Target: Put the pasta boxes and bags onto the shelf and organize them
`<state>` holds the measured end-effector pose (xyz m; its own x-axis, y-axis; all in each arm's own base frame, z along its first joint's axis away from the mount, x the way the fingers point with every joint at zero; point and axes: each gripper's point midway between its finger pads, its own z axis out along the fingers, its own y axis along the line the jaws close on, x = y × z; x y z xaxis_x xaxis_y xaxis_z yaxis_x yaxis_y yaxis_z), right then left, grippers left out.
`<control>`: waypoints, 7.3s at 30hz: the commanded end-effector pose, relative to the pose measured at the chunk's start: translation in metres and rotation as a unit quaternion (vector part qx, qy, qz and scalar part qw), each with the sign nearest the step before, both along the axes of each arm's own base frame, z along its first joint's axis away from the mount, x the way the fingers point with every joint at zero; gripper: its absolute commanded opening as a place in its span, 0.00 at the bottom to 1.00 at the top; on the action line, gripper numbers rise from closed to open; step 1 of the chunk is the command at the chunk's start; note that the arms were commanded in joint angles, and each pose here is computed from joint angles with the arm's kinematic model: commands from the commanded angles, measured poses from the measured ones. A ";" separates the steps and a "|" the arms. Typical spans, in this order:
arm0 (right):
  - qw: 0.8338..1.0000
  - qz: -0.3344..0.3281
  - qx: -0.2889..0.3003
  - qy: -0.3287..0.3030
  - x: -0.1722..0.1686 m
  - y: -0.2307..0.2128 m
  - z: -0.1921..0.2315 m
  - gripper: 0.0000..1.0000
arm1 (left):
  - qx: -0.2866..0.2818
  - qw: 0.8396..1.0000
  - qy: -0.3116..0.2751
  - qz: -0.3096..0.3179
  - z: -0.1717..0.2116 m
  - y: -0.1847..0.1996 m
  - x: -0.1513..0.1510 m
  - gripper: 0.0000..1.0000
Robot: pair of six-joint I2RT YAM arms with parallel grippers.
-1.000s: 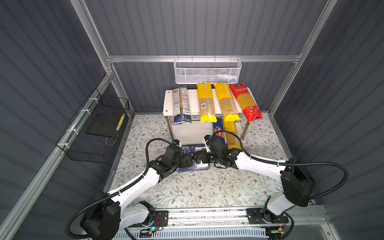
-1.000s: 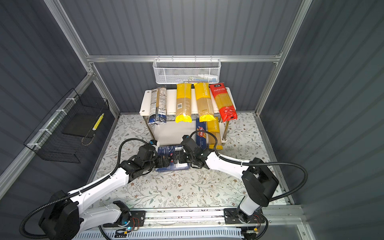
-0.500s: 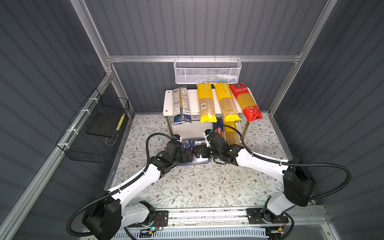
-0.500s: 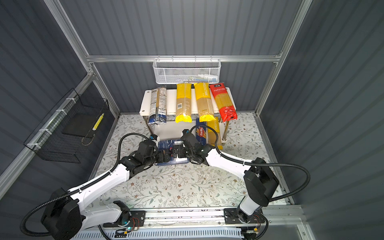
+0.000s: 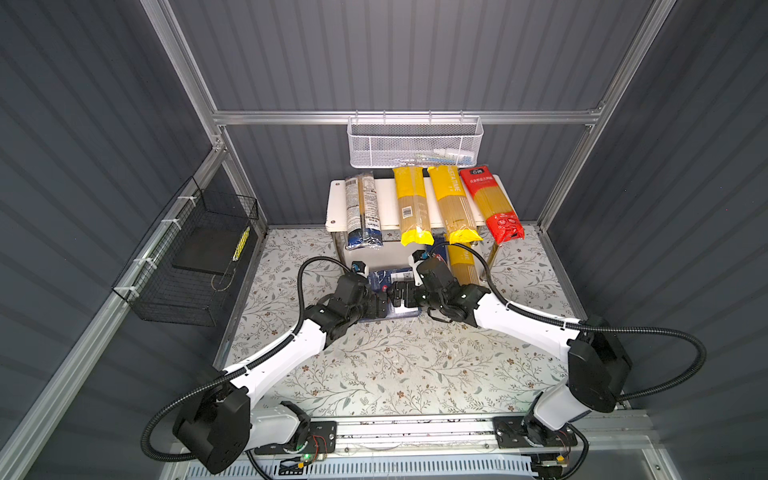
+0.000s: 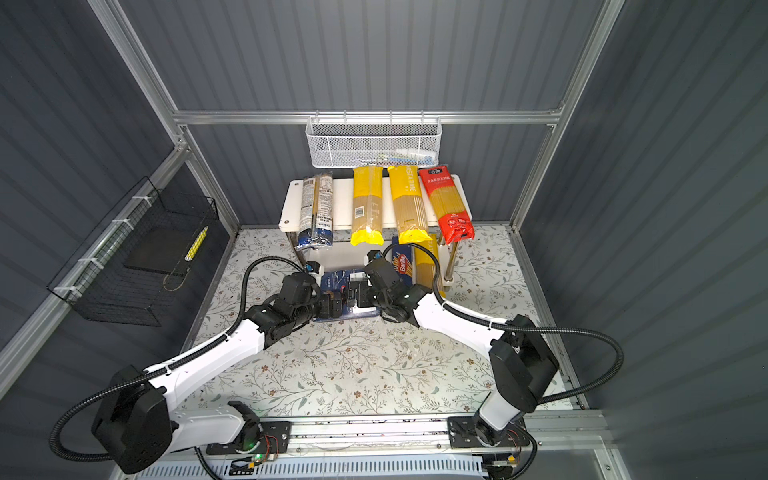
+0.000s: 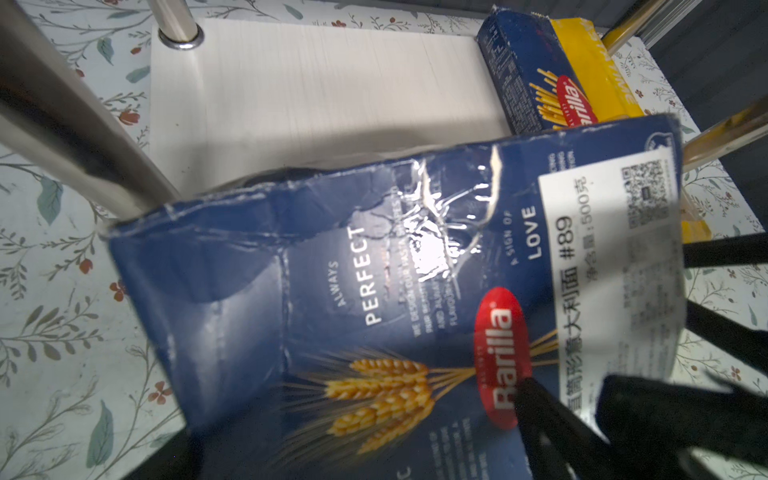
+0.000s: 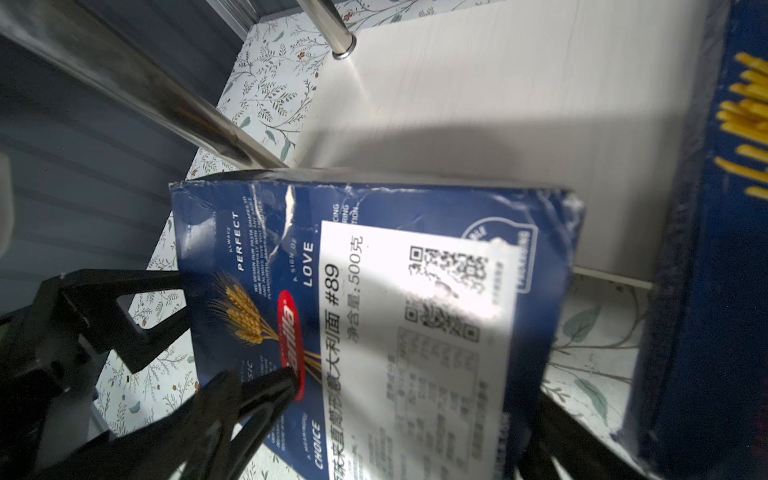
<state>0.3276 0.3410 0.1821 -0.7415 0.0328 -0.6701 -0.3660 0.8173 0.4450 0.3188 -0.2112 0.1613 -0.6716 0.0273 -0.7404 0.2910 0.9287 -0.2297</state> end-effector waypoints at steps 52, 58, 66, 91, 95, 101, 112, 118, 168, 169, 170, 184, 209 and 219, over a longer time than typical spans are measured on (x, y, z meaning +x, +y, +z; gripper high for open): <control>0.987 0.039 0.098 -0.124 0.055 0.053 0.049 0.99 | -0.046 0.989 -0.136 -0.023 0.070 -0.043 0.111 0.99; 0.986 0.034 0.099 -0.127 0.063 0.052 0.051 0.99 | -0.042 0.989 -0.140 -0.014 0.075 -0.040 0.115 0.99; 0.988 0.022 0.091 -0.121 0.079 0.047 0.051 0.99 | 0.001 0.990 -0.139 0.019 0.076 -0.020 0.125 0.99; 0.995 -0.022 -0.011 -0.093 0.080 0.006 0.018 0.99 | 0.060 0.992 -0.095 0.060 0.038 0.004 0.134 0.99; 0.995 -0.028 -0.033 -0.089 0.079 -0.002 0.016 0.99 | 0.060 0.992 -0.093 0.061 0.036 0.003 0.137 0.99; 0.995 -0.017 -0.054 -0.080 0.066 -0.012 0.013 0.99 | 0.066 0.991 -0.094 0.070 0.041 0.009 0.135 0.99; 0.993 0.080 -0.050 -0.069 -0.011 -0.008 0.005 0.99 | 0.070 0.991 -0.076 0.079 0.038 0.027 0.107 0.99; 0.987 0.142 -0.044 -0.066 -0.049 0.017 -0.009 0.99 | 0.066 0.992 -0.066 0.086 0.036 0.039 0.085 0.99; 0.978 0.192 -0.032 -0.074 0.038 0.104 -0.060 0.99 | 0.110 0.948 -0.001 0.298 0.000 0.174 -0.046 0.99; 0.978 0.192 -0.031 -0.075 0.039 0.104 -0.058 0.99 | 0.109 0.949 -0.002 0.297 0.001 0.173 -0.045 0.99; 0.978 0.193 -0.032 -0.076 0.040 0.104 -0.057 0.99 | 0.109 0.948 -0.002 0.297 0.000 0.173 -0.044 0.99; 0.988 0.113 -0.065 -0.081 0.009 0.033 -0.048 0.99 | 0.104 0.947 -0.057 0.300 -0.007 0.178 -0.006 0.99; 0.885 -0.421 -0.175 -0.093 -0.034 -0.370 -0.035 0.99 | 0.187 0.911 -0.126 0.346 -0.069 0.246 0.071 0.99; 0.852 -0.449 -0.196 -0.181 0.020 -0.422 -0.050 0.99 | 0.134 0.958 -0.160 0.197 -0.097 0.209 0.097 0.99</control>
